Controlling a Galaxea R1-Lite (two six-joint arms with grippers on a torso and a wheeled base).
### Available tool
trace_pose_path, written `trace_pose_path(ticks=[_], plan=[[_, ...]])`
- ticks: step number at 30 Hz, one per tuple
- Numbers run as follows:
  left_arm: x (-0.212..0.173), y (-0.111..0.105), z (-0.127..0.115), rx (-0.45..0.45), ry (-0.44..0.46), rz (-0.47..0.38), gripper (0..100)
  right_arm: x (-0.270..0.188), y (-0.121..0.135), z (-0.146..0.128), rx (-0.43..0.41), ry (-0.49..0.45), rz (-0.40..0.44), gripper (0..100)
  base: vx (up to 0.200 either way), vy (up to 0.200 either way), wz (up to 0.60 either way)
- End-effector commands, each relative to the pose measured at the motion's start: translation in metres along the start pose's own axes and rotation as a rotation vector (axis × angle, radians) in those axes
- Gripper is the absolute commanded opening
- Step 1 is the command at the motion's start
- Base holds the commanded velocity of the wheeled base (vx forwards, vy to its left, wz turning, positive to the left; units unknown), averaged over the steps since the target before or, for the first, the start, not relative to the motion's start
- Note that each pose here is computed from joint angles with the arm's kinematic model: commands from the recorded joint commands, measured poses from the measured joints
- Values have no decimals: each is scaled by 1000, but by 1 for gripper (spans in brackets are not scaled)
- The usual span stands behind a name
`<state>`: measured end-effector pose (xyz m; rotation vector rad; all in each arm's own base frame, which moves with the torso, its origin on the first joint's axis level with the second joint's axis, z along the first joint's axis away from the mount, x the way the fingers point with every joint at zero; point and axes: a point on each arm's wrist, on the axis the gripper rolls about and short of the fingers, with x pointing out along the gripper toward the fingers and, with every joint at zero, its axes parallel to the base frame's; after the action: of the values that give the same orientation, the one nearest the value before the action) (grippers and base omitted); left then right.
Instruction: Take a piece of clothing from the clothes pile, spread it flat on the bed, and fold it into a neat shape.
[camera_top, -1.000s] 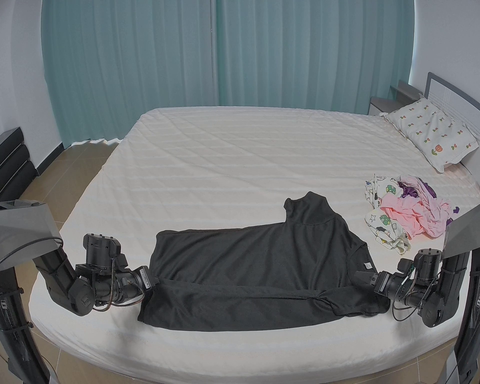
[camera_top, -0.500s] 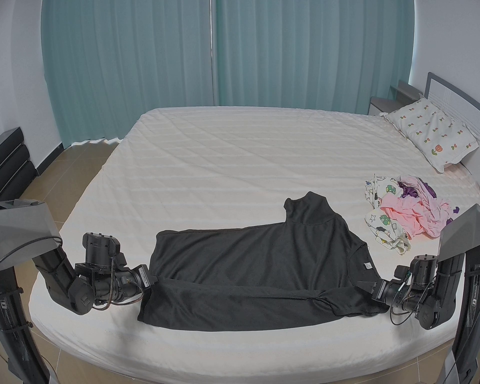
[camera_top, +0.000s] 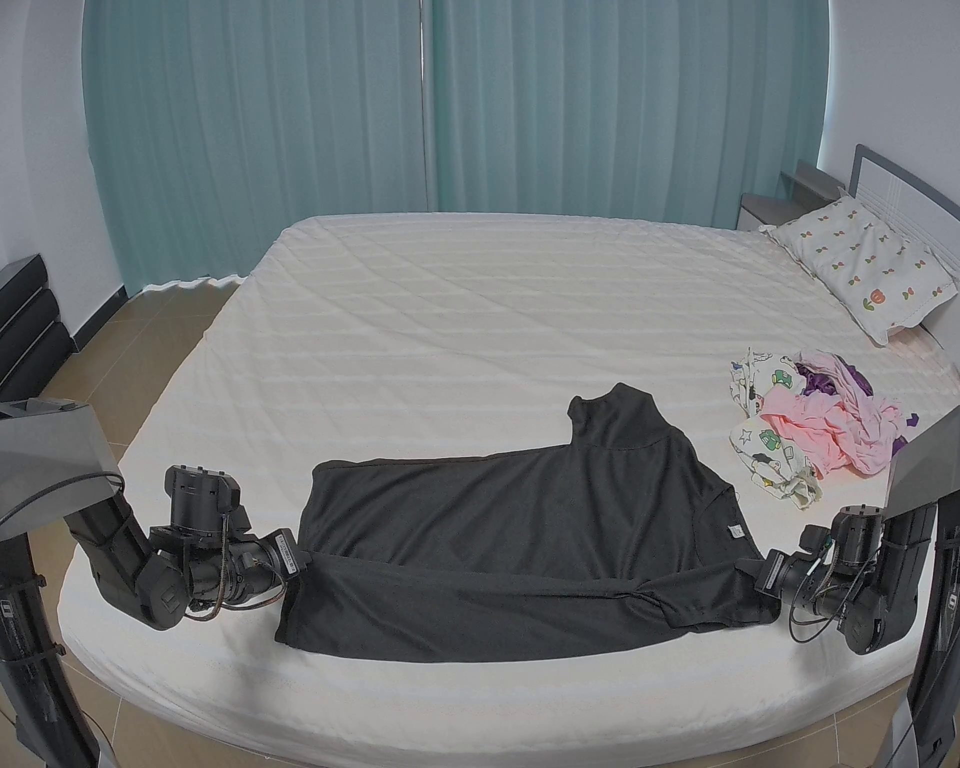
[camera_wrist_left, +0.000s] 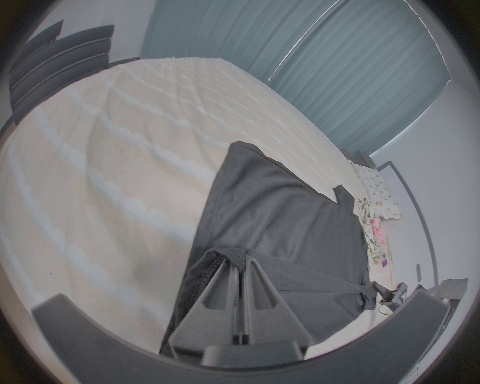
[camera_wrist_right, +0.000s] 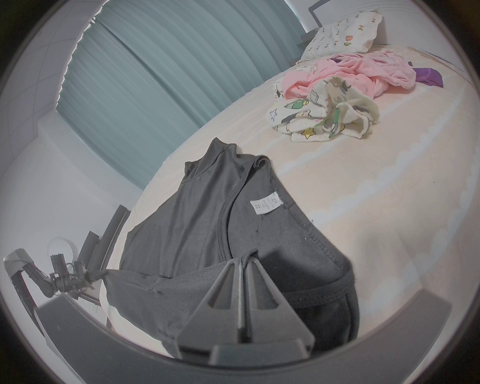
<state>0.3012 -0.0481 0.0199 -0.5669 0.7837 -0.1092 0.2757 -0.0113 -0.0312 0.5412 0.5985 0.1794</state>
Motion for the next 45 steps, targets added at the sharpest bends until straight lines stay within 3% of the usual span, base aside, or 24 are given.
trace_pose_path(ticks=[1,8,26,35,45], plan=[[-1,-1,2,3,-31,36,0,-8,0,11,13,-47,12,0,0,0,0],[-8,-3,3,13,-63,62,0,-23,7,18,20,-72,29,0,0,0,0],[-52,-14,-6,18,-3,68,0,-75,34,25,-8,-117,114,0,0,0,0],[-64,-6,-19,3,31,79,0,-81,29,23,11,-115,89,0,0,0,0],[-58,-7,-16,0,14,72,0,-78,26,23,15,-116,77,0,0,0,0]])
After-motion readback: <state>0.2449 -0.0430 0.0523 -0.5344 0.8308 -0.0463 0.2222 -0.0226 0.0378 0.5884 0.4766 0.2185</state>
